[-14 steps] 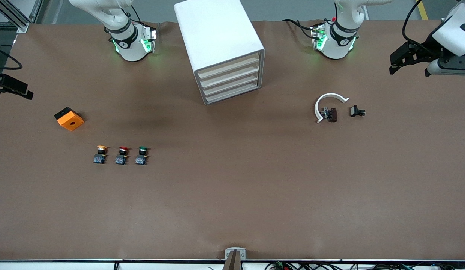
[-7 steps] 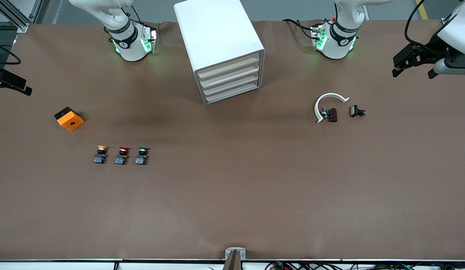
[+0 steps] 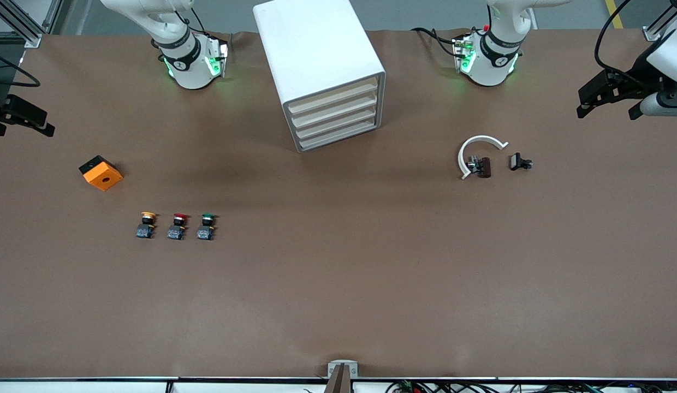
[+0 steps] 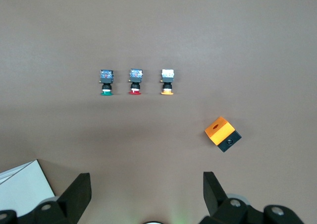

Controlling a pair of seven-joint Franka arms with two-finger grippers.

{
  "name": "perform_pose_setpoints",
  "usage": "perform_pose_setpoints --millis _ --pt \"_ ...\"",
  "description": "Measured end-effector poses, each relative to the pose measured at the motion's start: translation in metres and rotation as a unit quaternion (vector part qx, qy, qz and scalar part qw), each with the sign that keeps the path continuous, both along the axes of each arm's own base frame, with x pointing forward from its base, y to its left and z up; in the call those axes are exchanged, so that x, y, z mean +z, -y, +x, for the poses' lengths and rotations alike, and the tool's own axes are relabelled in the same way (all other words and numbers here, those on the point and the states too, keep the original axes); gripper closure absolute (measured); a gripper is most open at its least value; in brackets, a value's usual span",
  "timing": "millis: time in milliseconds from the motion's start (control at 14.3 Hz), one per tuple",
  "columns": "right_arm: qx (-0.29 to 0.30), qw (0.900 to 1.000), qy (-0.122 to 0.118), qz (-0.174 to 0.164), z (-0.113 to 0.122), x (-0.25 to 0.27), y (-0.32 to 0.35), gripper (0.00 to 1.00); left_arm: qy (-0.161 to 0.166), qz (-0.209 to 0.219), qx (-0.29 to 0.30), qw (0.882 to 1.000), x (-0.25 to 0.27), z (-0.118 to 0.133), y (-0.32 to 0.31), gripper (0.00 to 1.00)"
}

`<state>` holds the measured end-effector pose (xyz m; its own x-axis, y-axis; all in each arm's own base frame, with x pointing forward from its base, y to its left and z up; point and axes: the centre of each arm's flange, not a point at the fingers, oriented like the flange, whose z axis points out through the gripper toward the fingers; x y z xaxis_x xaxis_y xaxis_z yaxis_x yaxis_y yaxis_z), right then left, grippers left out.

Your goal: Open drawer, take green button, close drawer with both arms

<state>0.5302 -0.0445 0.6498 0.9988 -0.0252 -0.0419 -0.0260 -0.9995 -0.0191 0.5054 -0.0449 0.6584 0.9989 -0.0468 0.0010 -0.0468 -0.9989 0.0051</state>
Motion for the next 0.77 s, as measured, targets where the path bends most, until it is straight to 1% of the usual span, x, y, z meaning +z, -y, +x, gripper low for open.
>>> perform_pose_setpoints --millis 280,491,771 --pt "0.004 1.000 0.007 0.000 -0.0013 0.0044 -0.0047 0.00 -0.003 0.000 0.023 1.000 -0.0005 -0.0006 0.0008 0.00" --pt "0.004 1.000 0.018 -0.001 0.0012 0.0060 -0.0041 0.00 -0.005 0.001 0.024 1.000 -0.0012 -0.0012 0.0018 0.00" --pt "0.003 1.000 0.020 -0.001 0.0006 0.0074 -0.0036 0.00 -0.007 0.002 0.024 1.000 -0.0020 -0.0044 0.0032 0.00"
